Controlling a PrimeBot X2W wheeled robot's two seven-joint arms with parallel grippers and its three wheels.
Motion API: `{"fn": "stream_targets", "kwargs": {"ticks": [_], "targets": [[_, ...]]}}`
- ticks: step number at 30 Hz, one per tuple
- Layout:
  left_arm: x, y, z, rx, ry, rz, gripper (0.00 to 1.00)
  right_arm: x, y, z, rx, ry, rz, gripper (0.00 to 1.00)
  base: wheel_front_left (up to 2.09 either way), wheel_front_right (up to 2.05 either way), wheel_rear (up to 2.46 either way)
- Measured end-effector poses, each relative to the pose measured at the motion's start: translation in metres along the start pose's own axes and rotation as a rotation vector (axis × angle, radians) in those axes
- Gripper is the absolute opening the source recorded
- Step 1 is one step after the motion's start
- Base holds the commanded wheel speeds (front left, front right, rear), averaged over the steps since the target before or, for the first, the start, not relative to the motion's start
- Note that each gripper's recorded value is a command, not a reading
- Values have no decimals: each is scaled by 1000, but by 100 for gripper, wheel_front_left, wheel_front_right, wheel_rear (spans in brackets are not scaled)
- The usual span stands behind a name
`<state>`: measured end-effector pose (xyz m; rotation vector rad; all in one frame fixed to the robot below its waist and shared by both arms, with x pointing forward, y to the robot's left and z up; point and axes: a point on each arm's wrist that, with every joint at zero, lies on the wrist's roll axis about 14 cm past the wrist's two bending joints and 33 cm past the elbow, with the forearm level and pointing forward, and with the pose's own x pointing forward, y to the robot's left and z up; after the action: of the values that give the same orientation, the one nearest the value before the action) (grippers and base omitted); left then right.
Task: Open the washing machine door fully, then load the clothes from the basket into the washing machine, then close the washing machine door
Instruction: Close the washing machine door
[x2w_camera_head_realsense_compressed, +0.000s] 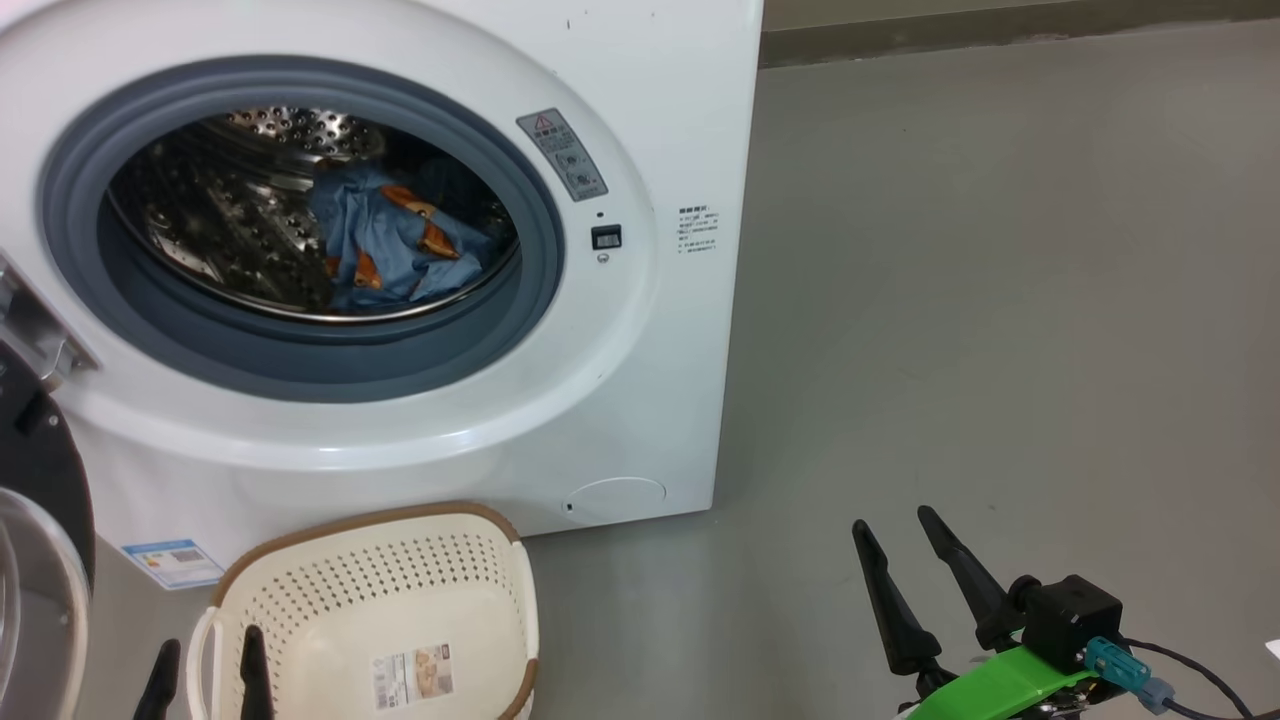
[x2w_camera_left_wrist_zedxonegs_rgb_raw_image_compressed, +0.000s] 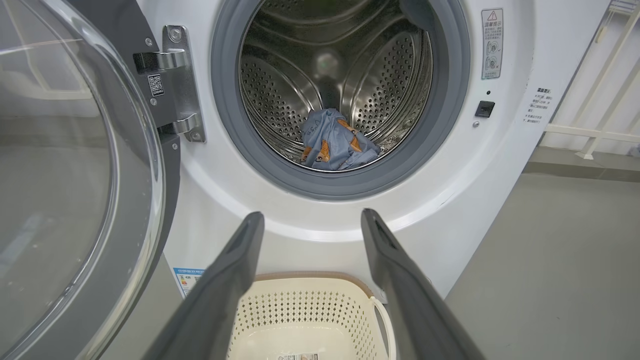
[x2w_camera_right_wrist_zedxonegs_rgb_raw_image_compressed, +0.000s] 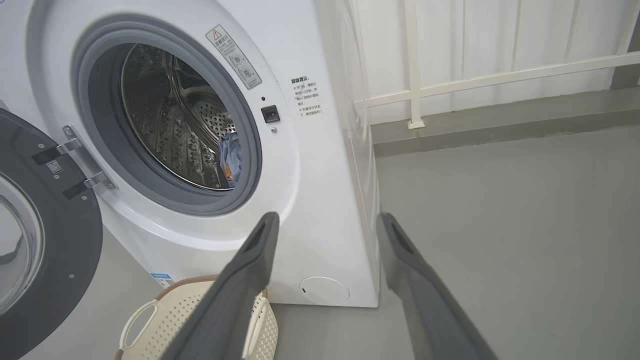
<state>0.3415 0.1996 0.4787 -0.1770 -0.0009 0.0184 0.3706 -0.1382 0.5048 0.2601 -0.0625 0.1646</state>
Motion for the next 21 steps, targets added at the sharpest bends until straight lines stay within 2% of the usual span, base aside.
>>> {"fn": "stream_targets", "kwargs": {"ticks": [14, 21], "targets": [[1, 0, 4, -1, -13, 0, 100, 0, -1, 0, 0, 0, -2, 100, -177, 178, -1], [2, -7, 9, -5, -29, -18, 100, 0, -2, 1, -2, -3, -6, 100, -104, 104, 0]]}}
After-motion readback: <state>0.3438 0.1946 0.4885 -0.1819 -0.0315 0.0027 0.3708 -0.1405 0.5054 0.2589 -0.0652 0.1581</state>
